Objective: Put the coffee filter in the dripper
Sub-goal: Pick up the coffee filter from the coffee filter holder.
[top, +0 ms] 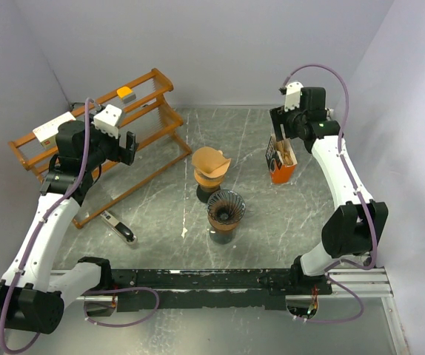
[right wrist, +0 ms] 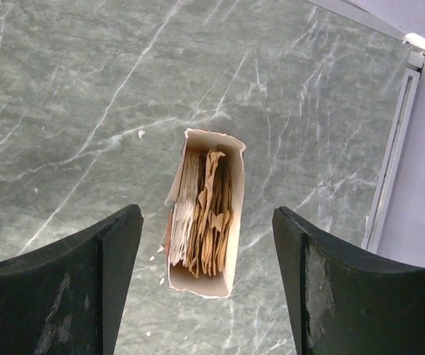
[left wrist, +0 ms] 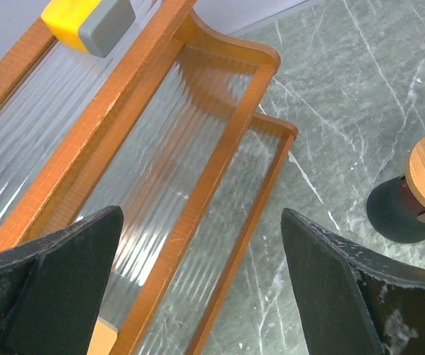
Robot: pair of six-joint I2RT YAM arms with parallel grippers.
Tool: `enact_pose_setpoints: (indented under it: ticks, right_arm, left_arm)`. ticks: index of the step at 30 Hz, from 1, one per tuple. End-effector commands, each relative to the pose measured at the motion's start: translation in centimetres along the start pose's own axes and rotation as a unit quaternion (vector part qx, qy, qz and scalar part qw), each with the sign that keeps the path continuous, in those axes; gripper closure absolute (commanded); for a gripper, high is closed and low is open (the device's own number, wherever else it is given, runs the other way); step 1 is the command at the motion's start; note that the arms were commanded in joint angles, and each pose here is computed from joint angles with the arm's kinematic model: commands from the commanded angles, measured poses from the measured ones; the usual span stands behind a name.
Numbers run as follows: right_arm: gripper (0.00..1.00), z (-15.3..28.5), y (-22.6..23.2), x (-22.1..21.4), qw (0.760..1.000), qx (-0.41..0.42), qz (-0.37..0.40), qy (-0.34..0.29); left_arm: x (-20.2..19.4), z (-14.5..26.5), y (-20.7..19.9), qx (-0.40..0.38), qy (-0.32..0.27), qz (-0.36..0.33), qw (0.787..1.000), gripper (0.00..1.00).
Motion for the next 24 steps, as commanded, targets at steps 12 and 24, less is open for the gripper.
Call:
enact_pose_setpoints:
  ticks: [12,24]
  right_arm:
    - [0.28,0.7,-0.2,-0.2,1.000,-0.007,0.007,0.002]
    - [0.30,-0.9,0.3,-0.5,1.000,0.017,0.011,0.007]
  left_arm:
    - [0.8,0.1,0.4,0.002,-0.023,0.000,1.000,0.00]
    - [0.1,-0.2,0.9,0.014,-0.019,0.020,1.000,0.00]
Point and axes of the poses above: each gripper's point midway between its finger pads, its own z axis back along the fingers, its own y axis along the line the jaws close on, x = y × z, the point moved 6 cm from there along z, back along the fingers, and after that the axes turned 6 degrees about z, right-handed, at the moved point
